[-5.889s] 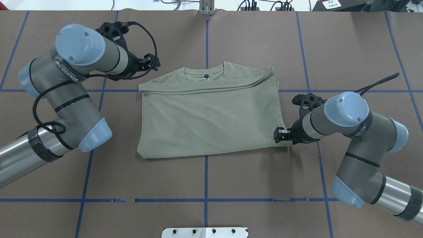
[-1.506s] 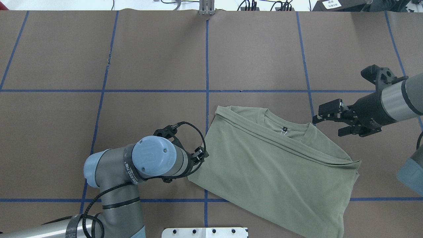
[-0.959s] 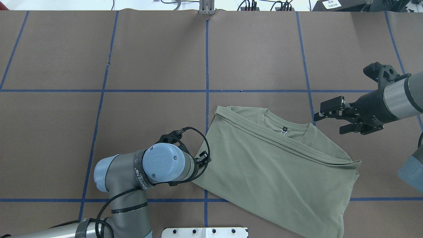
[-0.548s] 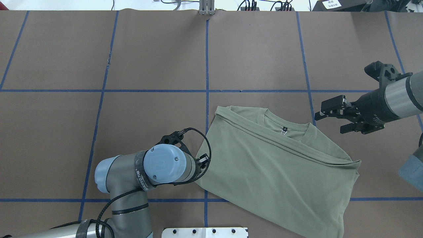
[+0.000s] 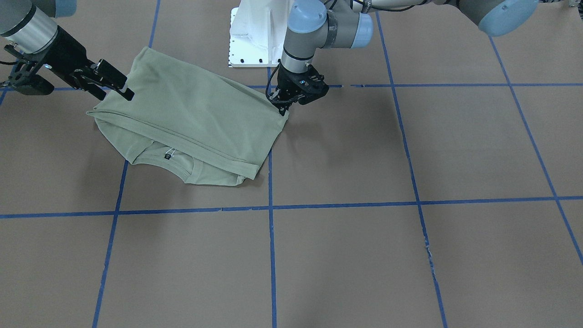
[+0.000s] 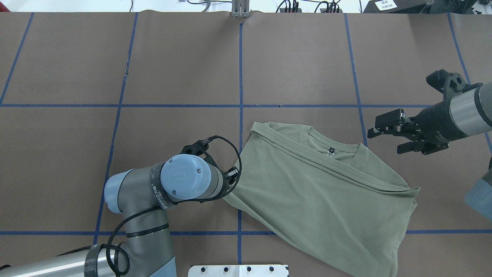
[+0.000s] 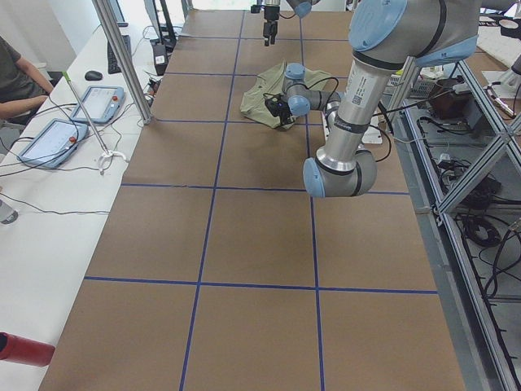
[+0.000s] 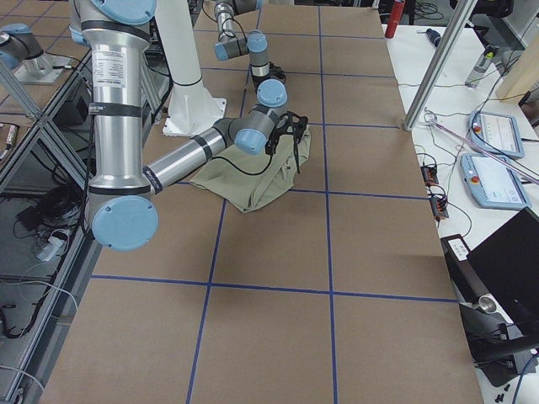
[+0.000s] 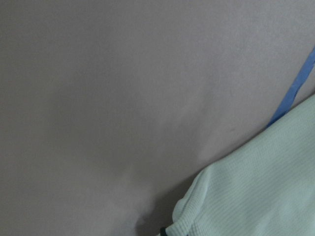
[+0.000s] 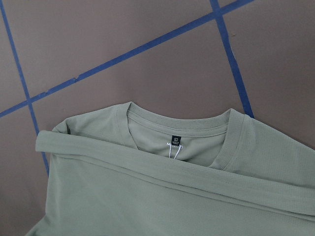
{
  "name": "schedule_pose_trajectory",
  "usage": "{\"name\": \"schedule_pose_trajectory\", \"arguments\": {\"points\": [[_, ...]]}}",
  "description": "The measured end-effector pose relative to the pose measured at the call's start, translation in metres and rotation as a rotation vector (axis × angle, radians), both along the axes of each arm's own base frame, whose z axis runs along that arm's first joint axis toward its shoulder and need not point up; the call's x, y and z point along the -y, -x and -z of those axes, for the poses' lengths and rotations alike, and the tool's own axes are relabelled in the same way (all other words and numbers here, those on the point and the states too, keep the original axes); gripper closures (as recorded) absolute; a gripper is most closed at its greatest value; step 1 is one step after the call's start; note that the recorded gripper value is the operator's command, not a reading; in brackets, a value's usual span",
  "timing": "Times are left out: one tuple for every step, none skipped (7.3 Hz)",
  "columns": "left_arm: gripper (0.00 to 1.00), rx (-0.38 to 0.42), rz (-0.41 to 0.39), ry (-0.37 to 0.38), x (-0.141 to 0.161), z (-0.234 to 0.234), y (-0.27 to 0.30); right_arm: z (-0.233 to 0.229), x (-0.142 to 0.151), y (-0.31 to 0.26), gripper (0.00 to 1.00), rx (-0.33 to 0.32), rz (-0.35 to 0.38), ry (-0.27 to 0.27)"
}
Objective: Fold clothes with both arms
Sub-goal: 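Fold the shirt side over the body with the left gripper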
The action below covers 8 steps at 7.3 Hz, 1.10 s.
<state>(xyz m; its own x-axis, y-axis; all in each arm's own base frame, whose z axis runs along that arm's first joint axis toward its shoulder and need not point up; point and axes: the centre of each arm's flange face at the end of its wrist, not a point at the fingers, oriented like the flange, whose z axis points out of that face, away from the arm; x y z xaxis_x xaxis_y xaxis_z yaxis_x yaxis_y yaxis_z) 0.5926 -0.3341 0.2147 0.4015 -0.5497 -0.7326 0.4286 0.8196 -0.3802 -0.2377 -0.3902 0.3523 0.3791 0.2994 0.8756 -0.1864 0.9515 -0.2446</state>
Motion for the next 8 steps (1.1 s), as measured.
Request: {"name": "schedule_pose_trajectory", "arguments": {"points": [[1.0, 0.009, 0.049, -0.01, 0.026, -0.002, 0.013, 0.0, 0.001, -0.001, 0.0, 0.0, -0.005, -0.001], [1.0, 0.025, 0.09, -0.032, 0.056, -0.006, 0.029, 0.001, 0.002, -0.002, 0.0, -0.001, -0.01, -0.003], [1.0, 0.05, 0.116, -0.058, 0.083, -0.013, 0.042, 0.001, 0.003, -0.004, 0.0, -0.001, -0.014, -0.004], [1.0, 0.077, 0.146, -0.08, 0.109, -0.022, 0.054, 0.001, 0.003, -0.005, 0.0, -0.001, -0.019, -0.006], [1.0, 0.09, 0.178, -0.104, 0.134, -0.03, 0.066, 0.004, 0.005, -0.005, 0.0, 0.002, -0.021, -0.011], [1.0, 0.088, 0.21, -0.135, 0.164, -0.039, 0.076, 0.008, 0.006, -0.004, 0.0, 0.009, -0.024, -0.016], [1.0, 0.08, 0.239, -0.178, 0.195, -0.045, 0.082, 0.011, 0.007, -0.003, 0.0, 0.012, -0.026, -0.019], [1.0, 0.071, 0.275, -0.23, 0.228, -0.046, 0.08, 0.012, 0.008, -0.003, 0.0, 0.013, -0.029, -0.02]]}}
